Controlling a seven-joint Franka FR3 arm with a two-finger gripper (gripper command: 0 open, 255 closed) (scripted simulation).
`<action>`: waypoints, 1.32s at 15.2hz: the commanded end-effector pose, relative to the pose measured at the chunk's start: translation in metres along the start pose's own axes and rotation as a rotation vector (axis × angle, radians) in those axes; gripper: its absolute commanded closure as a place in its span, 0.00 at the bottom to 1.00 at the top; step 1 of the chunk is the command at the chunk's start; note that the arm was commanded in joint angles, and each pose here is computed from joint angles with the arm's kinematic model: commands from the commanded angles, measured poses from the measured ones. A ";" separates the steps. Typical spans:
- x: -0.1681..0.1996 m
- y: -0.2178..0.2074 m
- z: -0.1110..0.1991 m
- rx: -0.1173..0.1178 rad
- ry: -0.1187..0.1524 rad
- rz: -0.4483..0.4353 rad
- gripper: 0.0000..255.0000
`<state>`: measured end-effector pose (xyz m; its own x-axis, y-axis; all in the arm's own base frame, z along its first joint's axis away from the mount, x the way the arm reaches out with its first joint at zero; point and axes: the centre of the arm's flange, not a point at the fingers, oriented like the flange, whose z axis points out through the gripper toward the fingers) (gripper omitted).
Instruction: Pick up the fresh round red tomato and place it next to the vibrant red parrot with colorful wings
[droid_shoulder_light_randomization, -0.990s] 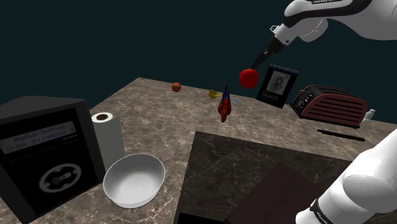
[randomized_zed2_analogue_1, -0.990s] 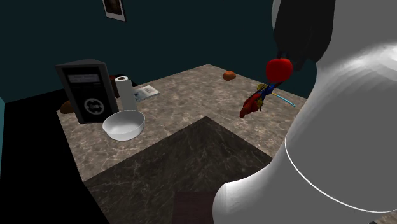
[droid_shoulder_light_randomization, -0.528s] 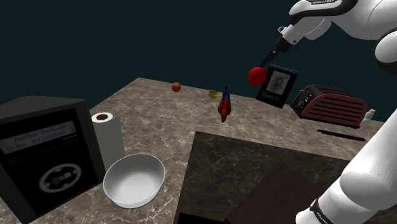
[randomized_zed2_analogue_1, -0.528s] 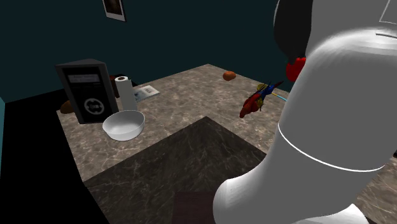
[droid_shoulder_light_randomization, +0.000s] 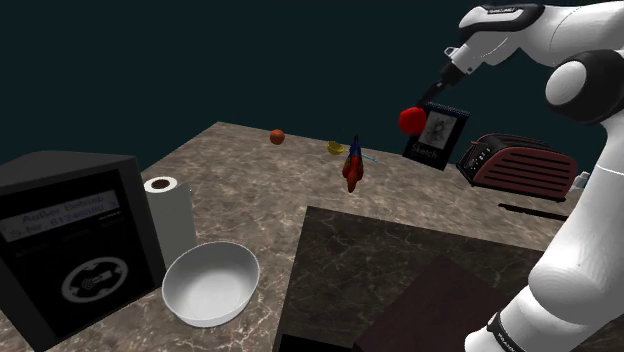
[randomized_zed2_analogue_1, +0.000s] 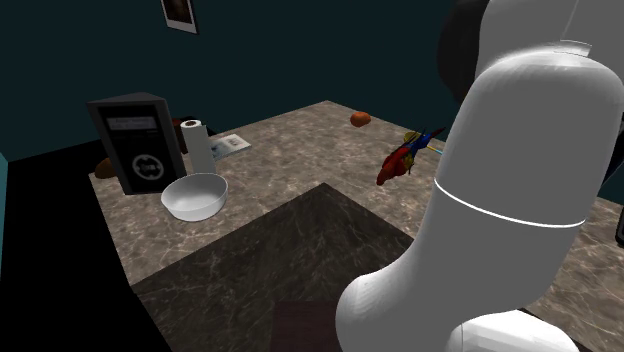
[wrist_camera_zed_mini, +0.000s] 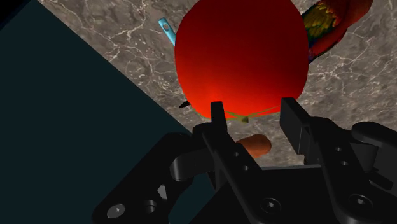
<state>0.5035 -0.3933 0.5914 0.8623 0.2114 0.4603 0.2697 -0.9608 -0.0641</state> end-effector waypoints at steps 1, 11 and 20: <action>-0.004 0.001 0.010 0.000 0.000 -0.001 1.00; -0.029 0.005 0.057 0.000 0.000 -0.001 1.00; -0.050 0.008 0.099 0.000 0.000 -0.001 1.00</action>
<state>0.5040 -0.3937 0.4853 0.8621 0.2118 0.4604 0.2703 -0.9606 -0.0642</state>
